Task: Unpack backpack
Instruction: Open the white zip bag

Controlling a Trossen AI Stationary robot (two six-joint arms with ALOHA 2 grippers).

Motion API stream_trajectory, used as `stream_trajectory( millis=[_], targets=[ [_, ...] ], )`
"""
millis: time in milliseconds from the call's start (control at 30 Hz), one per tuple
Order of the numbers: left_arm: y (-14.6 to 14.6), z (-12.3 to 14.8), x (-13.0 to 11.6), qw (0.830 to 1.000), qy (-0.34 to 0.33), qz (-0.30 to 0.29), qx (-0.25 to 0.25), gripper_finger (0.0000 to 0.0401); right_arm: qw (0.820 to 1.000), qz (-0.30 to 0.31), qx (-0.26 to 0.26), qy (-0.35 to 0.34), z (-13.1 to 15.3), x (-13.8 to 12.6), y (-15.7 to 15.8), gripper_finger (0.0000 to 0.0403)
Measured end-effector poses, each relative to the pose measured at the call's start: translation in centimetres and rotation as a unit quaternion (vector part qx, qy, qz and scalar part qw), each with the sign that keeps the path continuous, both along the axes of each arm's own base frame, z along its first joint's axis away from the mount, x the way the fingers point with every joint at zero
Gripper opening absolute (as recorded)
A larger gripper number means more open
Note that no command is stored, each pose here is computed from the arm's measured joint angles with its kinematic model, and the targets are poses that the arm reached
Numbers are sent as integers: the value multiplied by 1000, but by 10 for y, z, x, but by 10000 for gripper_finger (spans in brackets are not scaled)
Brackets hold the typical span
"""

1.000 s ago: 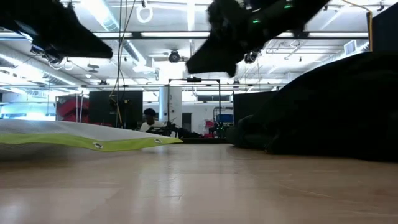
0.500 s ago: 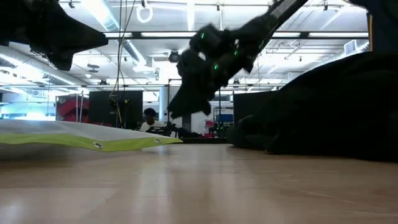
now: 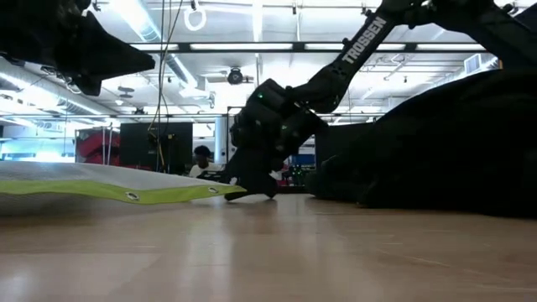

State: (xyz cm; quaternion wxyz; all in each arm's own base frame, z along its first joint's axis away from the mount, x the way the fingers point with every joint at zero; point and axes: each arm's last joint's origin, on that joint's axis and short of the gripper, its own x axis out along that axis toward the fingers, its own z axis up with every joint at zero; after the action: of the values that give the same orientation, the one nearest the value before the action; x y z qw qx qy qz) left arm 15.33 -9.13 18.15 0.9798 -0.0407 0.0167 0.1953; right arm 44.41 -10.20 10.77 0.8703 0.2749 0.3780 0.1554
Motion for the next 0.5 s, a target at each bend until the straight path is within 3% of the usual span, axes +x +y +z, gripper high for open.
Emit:
stream_trajectory(
  millis=[167, 267, 367, 500],
  targets=[
    [3, 0, 2, 1000, 1, 10, 0, 1, 999, 21, 1, -28, 2, 11, 26, 234],
    [5, 0, 3, 1000, 0, 15, -1, 1, 999, 35, -18, -37, 3, 14, 36, 215],
    [5, 0, 3, 1000, -1, 16, -2, 1, 996, 48, -45, -54, 4, 16, 42, 167],
    [5, 1, 3, 1000, -4, 16, -5, 1, 994, 52, -61, -80, 7, 19, 42, 53]
  ],
)
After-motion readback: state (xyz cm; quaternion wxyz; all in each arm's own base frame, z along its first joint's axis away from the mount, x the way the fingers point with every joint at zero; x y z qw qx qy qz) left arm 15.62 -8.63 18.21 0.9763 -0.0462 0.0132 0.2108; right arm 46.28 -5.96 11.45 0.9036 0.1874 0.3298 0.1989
